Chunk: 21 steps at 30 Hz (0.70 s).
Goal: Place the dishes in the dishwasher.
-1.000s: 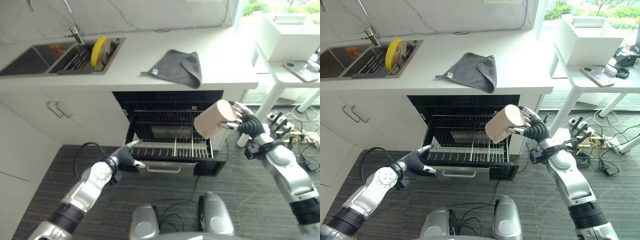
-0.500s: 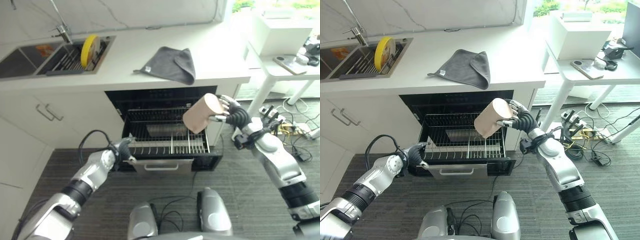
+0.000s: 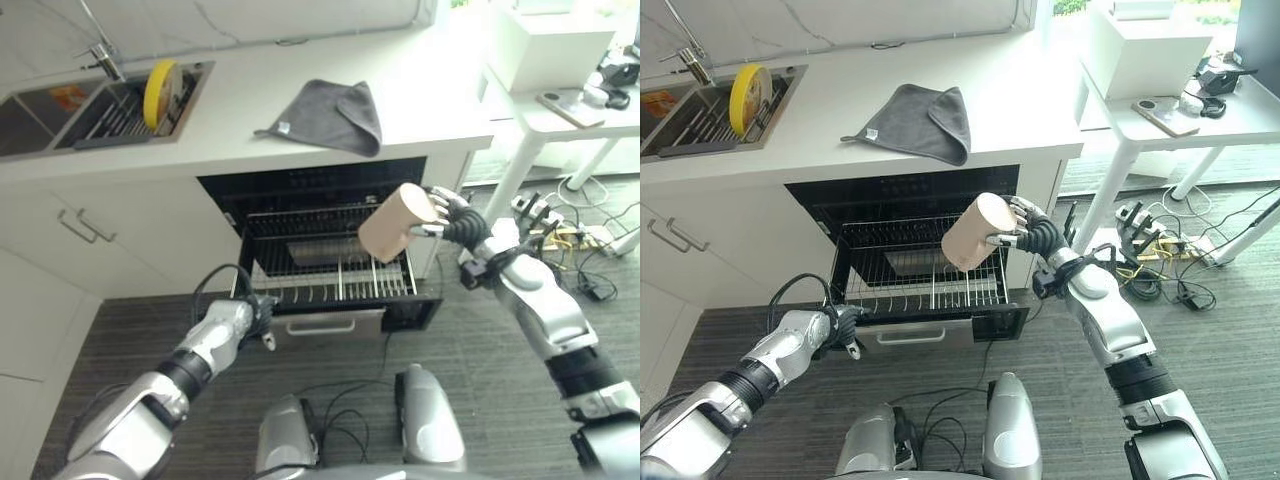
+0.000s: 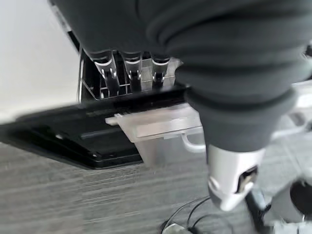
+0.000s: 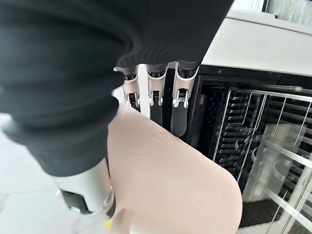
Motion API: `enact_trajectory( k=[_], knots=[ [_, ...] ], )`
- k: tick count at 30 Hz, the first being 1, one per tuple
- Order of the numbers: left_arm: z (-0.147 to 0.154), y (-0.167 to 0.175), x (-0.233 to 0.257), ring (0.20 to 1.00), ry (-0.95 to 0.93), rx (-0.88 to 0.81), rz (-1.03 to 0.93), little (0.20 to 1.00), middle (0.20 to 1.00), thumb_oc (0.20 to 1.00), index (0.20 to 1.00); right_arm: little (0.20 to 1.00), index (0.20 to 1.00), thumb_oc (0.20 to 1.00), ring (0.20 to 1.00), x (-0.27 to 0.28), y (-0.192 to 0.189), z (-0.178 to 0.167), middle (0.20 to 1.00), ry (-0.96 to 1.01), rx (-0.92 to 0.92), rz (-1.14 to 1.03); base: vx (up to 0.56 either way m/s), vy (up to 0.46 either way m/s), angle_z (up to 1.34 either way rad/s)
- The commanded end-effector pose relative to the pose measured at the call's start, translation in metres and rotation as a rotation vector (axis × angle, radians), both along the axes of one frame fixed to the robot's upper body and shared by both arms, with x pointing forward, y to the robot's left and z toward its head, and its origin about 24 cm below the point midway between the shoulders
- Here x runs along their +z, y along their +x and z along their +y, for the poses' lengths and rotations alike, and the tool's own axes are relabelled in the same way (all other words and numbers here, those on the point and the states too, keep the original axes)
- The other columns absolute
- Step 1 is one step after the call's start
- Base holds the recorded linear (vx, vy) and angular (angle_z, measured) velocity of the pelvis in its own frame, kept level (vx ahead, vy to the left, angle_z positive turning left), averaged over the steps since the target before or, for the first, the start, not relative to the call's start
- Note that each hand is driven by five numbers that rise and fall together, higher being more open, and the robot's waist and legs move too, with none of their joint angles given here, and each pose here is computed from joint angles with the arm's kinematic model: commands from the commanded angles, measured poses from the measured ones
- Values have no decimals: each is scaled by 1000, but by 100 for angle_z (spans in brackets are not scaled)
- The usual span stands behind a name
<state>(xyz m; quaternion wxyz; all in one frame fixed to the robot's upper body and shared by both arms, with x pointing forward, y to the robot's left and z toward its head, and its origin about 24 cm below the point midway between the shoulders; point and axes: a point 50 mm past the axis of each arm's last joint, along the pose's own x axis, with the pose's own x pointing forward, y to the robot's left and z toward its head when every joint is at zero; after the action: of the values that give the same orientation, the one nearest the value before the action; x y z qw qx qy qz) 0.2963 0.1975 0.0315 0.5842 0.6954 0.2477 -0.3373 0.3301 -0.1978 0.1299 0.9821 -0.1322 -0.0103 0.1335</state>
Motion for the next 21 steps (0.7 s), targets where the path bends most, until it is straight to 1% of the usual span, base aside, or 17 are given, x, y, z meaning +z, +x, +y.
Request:
enact_trajectory(
  k=[1,2,9,12,21],
  knots=[
    [12,-47,-37,1000,69,5,337,1000,1000,1000,1000,200,200,200,200,28,2,1,200,46,0,-167,-185,11,18],
    [5,-49,-27,1000,47,-34,331,1000,1000,1000,1000,200,200,200,200,29,5,-6,200,40,-35,-181,-201,9,18],
    [-10,-53,-8,1000,-33,-114,289,1000,1000,1000,1000,200,200,200,200,42,18,-32,200,8,-121,-203,-121,3,13],
    [-13,-55,-4,1000,-63,-131,269,1000,1000,1000,1000,200,200,200,200,47,24,-45,200,-17,-163,-201,-72,-4,7],
    [-14,-52,-3,1000,-93,-133,244,1000,1000,1000,1000,200,200,200,200,55,36,-70,200,-56,-243,-166,-27,5,3]
  ],
)
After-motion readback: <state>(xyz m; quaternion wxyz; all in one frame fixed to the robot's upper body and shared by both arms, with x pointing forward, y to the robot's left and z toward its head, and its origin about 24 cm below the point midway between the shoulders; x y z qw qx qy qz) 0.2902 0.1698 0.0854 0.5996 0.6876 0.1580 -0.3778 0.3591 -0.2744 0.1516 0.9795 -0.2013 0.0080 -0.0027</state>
